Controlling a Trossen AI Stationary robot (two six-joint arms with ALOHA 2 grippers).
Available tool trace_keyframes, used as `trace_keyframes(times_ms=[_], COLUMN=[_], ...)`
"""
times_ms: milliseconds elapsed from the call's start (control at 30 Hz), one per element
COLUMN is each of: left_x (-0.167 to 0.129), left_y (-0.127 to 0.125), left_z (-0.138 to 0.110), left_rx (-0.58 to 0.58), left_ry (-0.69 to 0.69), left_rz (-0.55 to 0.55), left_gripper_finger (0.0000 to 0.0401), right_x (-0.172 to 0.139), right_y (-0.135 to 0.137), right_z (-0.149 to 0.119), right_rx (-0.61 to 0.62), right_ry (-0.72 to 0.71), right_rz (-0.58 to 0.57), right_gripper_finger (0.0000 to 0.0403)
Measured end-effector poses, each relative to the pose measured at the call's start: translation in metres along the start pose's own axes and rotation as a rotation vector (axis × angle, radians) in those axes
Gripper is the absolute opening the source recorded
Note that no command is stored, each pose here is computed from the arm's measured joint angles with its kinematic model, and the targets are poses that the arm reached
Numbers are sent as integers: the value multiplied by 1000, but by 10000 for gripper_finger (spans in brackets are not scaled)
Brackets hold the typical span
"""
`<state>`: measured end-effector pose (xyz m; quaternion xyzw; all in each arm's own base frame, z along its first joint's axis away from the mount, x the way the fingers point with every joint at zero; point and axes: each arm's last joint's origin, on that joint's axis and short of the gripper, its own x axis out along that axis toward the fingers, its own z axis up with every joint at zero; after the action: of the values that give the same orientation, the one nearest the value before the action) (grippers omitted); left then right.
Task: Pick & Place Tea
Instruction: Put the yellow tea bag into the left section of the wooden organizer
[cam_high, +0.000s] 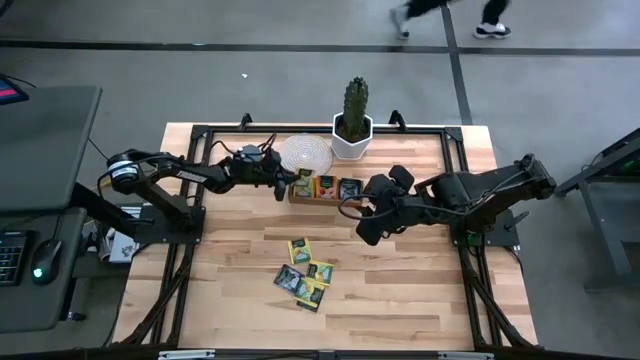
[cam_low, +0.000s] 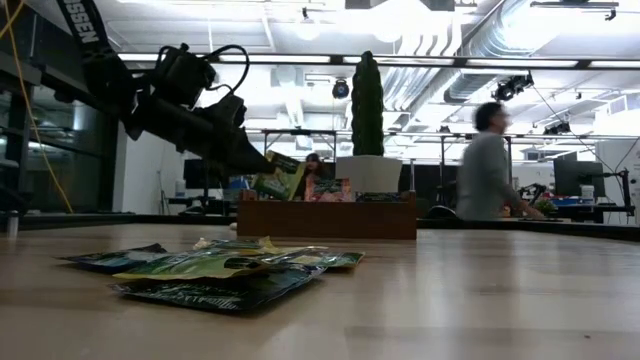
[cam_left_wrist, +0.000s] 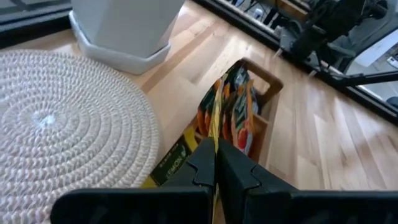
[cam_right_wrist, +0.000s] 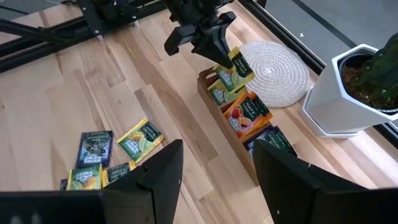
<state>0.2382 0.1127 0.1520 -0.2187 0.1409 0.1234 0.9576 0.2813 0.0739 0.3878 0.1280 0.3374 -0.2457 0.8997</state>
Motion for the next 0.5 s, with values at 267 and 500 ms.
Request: trace_keyframes(times_ms=[267, 500], left_x=[0, 0], left_y=[0, 0], left_z=[0, 0], left_rx=[4, 4], left_ry=[-4, -4], left_rz=[10, 9], left_gripper_finger=[1, 62], right_x=[0, 0], right_y=[0, 0], right_z=[0, 0], right_rx=[7, 7], right_ry=[1, 1], right_rz=[1, 1], right_gripper_finger=[191, 191])
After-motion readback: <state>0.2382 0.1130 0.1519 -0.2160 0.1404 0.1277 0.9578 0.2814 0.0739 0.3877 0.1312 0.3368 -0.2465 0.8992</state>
